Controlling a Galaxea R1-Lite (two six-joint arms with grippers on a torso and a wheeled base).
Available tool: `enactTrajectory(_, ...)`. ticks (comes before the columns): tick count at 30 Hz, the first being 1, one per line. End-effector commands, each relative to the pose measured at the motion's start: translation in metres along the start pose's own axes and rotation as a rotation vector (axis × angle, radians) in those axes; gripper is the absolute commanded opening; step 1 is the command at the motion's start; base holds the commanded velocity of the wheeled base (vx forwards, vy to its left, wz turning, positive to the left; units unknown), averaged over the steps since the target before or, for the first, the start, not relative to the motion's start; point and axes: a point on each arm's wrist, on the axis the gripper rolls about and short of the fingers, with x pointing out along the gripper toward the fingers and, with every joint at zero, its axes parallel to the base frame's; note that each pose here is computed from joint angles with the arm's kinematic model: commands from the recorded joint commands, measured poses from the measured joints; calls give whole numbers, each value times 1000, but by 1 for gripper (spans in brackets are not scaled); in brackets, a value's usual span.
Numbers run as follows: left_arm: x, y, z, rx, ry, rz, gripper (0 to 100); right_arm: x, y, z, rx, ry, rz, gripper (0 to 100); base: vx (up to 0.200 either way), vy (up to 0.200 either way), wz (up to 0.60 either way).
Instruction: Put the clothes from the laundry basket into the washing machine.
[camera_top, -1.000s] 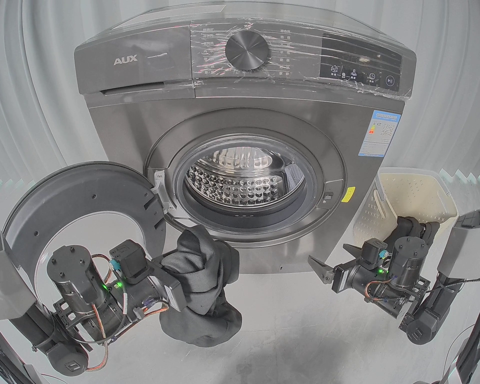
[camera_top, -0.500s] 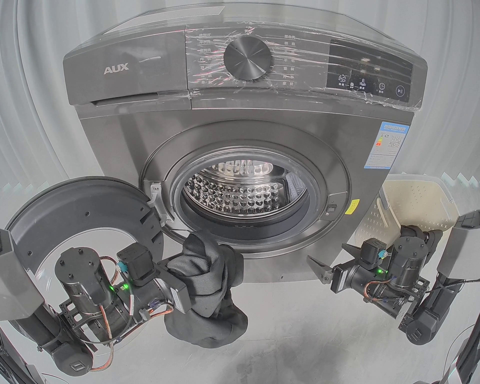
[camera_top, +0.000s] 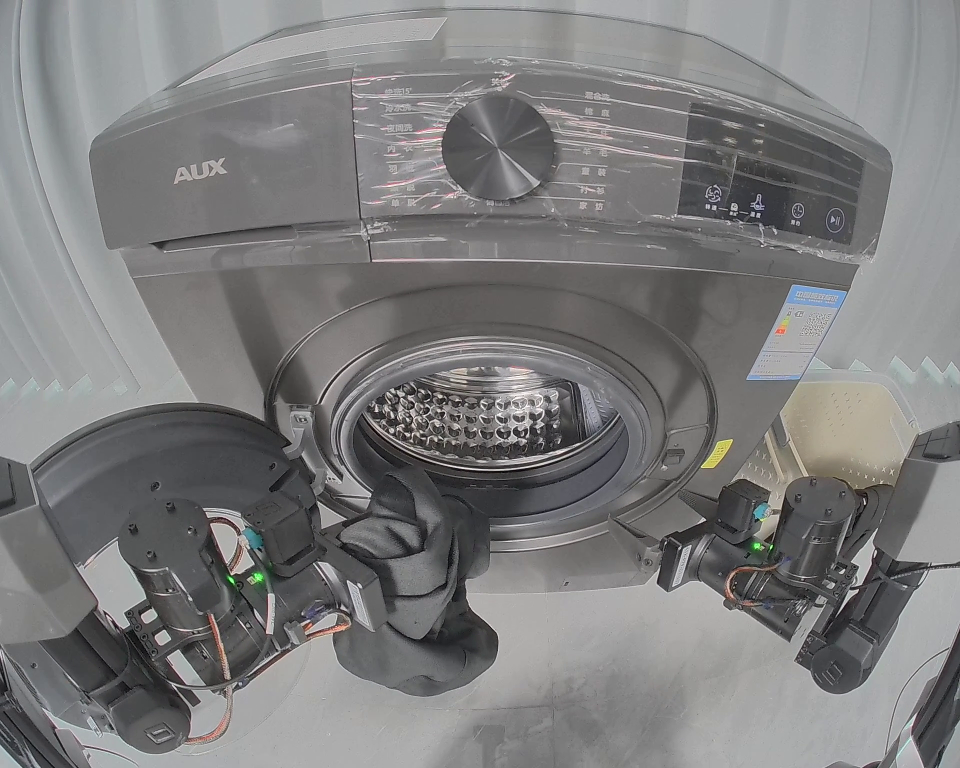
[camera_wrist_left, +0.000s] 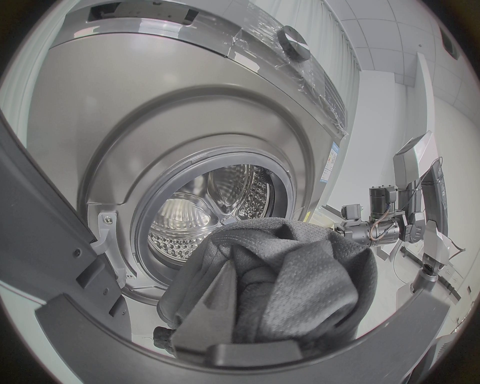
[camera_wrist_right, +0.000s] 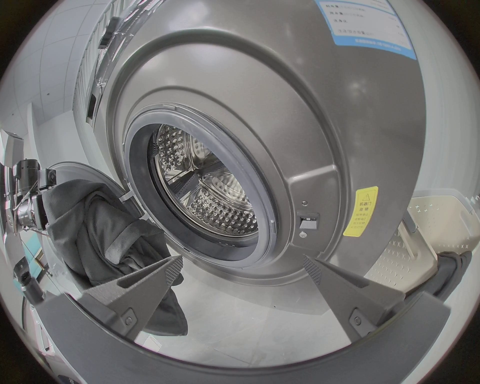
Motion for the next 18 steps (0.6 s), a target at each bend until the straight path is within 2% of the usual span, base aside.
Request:
enactTrajectory(1,1,0,-3,-2,12,1,0,-1,2,0,-1,1,9,100,0,0,0)
enactTrajectory(6,-1,-2,-6,-6,28,-9,0,-5,6,2,-4,-2,22,100,0,0,0)
enactTrajectory(9,2,-9,-6,8,23,-37,0,-13,14,7,-7,-20,55,100,0,0,0)
enactTrajectory(13,31,-11,-11,28,7,-30,0,-17,24,3,-15,-1,87,100,0,0,0)
enactTrajectory(15,39,-11,-11,29,-5,-39,0,-19,25,1,-17,8,92,100,0,0,0)
enactTrajectory(18,55,-13,-11,5,-27,-81,0,-21,30,0,-20,11,109,100,0,0,0)
